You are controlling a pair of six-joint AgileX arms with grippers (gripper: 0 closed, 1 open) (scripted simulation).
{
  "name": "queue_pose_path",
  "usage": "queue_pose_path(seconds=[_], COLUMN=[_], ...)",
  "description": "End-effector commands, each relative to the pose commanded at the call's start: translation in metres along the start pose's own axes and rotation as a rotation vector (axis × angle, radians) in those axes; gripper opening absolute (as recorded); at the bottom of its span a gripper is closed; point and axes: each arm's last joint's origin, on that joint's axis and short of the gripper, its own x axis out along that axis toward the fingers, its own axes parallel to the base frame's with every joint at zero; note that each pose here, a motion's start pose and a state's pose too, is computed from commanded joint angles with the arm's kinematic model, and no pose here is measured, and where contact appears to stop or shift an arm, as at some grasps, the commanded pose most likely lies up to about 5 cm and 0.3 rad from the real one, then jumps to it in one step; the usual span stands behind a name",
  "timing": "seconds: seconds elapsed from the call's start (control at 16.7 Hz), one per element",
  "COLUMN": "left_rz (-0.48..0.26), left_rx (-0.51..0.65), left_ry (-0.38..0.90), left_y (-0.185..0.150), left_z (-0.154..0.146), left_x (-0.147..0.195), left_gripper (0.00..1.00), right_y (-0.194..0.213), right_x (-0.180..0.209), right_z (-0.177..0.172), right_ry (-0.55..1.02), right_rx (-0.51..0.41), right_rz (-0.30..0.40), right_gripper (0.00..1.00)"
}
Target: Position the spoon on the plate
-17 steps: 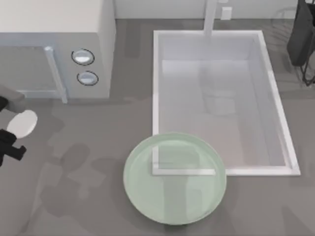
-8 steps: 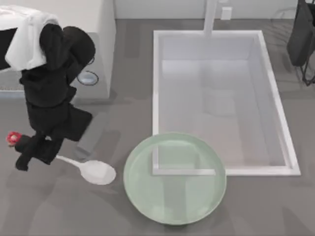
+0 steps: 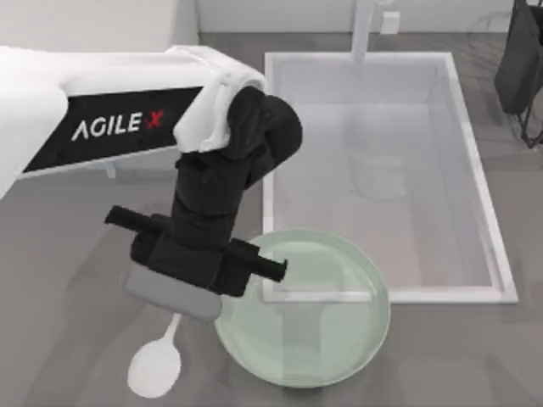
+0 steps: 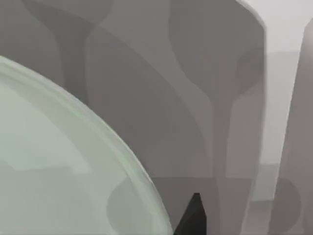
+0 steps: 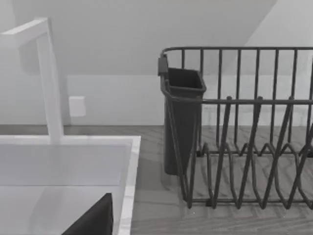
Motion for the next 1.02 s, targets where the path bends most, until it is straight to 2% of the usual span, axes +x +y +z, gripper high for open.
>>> queue_pose_path(seconds=[0.24,0.36,0.48,0.72,1.02], left_rz=[0.019,0.026,0.029,0.02,0.014], left_rx=[0.607,0.837,1.021,1.245,1.295], left_ry=[0.041,0.079,0.126,0.222,0.257], left_y=[0.037,0.05,0.06,0.071,0.073], left_z=[-0.003,-0.004,-0.005,-0.006,-0.007], left_x=[-0.007,-0.013,-0.02,-0.036,-0.042], left_gripper=[0.0,0.0,0.0,0.0,0.0], right_y=[0.0,0.0,0.0,0.0,0.0], right_x=[0.0,0.0,0.0,0.0,0.0], right_z=[0.0,0.0,0.0,0.0,0.0], right_ry=[0.0,0.0,0.0,0.0,0.0], right_rx=[0.0,0.0,0.0,0.0,0.0], right_rz=[0.0,0.0,0.0,0.0,0.0], right_gripper=[1.0,1.0,1.0,1.0,1.0])
